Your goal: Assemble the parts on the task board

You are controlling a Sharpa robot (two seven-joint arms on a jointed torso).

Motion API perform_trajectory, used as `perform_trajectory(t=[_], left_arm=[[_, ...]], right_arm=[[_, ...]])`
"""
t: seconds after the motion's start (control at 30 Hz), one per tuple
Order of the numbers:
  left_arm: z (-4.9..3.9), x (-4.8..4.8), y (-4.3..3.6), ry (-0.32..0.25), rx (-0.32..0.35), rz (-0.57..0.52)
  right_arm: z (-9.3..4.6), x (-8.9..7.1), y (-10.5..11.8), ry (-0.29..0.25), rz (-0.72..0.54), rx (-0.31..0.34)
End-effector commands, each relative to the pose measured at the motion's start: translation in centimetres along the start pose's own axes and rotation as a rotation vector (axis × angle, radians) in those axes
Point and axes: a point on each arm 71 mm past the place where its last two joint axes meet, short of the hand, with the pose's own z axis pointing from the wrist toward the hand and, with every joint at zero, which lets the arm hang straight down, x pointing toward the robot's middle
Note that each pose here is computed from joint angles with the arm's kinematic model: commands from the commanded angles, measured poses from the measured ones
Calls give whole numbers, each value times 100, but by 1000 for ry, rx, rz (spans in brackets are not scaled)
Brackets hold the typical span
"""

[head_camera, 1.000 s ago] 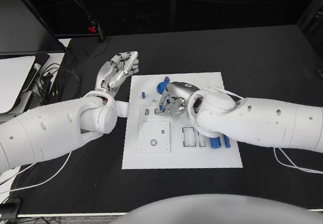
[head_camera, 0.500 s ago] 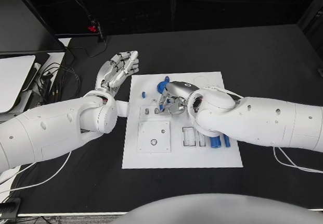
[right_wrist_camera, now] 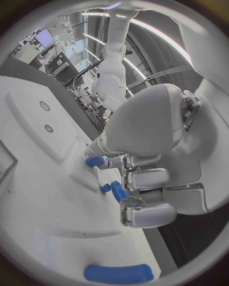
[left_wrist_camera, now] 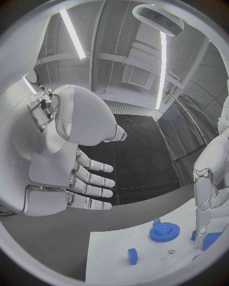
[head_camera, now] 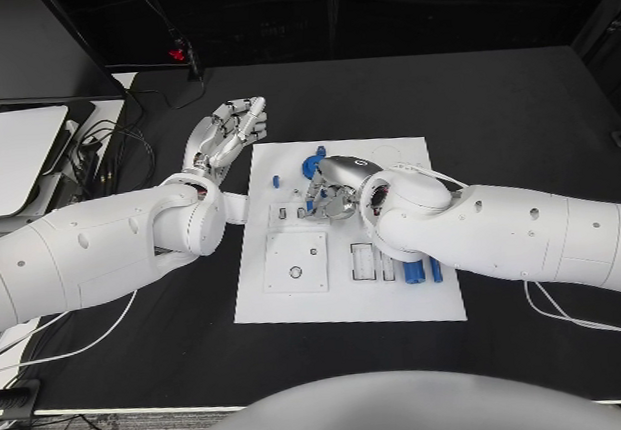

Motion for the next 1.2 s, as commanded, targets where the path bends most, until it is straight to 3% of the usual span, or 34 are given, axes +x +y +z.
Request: perform_trajectory(t=[0.03,0.73,0.97,1.2], left_arm=[[-9,5,-149,6,198,3],[-6,3,-146,6,197,3],[-6,4,-146,7,197,2],[-6,2,-146,7,197,2]], right_arm=[[-4,48,-30,36,-28,20],[-8,47,-16,29,-44,6],[-12,34,1,9,-39,-16],[-26,-6,25,-47,-14,-48]])
